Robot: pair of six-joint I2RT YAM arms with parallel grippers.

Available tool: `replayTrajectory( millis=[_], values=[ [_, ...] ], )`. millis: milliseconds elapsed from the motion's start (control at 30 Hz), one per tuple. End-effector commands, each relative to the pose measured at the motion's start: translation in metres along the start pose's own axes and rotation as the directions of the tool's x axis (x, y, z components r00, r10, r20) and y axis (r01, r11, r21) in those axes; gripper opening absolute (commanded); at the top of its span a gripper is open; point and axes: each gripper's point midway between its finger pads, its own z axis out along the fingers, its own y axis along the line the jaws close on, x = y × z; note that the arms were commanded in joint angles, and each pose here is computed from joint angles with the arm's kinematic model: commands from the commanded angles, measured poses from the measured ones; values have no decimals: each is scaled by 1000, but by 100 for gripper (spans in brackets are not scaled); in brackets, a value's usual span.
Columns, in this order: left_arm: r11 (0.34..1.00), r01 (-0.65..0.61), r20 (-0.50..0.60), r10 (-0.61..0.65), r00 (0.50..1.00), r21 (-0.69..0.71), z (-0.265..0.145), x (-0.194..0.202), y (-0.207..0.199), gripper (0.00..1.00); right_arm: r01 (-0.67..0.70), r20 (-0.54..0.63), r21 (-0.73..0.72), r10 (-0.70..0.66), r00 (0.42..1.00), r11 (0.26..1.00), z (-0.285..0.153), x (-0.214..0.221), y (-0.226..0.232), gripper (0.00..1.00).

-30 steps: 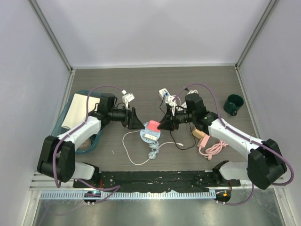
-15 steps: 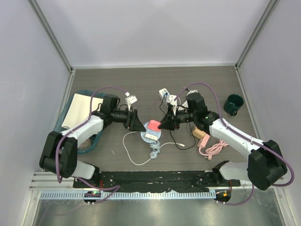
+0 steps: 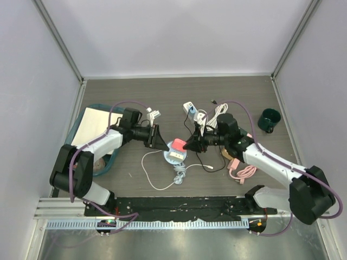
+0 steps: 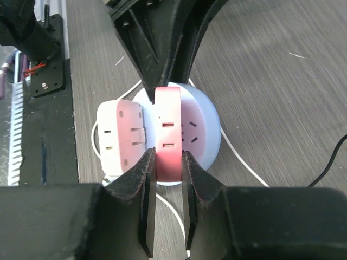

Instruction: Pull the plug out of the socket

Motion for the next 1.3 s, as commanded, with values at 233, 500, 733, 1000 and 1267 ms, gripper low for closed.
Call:
replayTrajectory(
  millis=[233, 500, 733, 1000, 1267],
  values=[
    [965, 103, 20, -101, 995, -241, -7, 0, 34, 0, 264, 5, 207, -270, 963, 942, 10, -27, 13, 1],
    [952, 103, 6, -106, 994, -288, -10, 3, 41, 0, 251, 62, 311, -284, 957, 917, 3, -51, 1, 1],
    [930, 78, 42, -68, 997, -358, -23, 1, 40, 0, 173, 143, 332, -230, 963, 927, 1, -71, 2, 1],
    [901, 68, 107, -24, 994, -429, -47, 4, 27, 0, -72, 256, 583, -98, 962, 809, -16, -76, -46, 1],
    [923, 68, 191, 6, 982, -378, -54, 13, 7, 0, -275, 230, 648, 162, 960, 710, 20, -45, -83, 1]
  ],
)
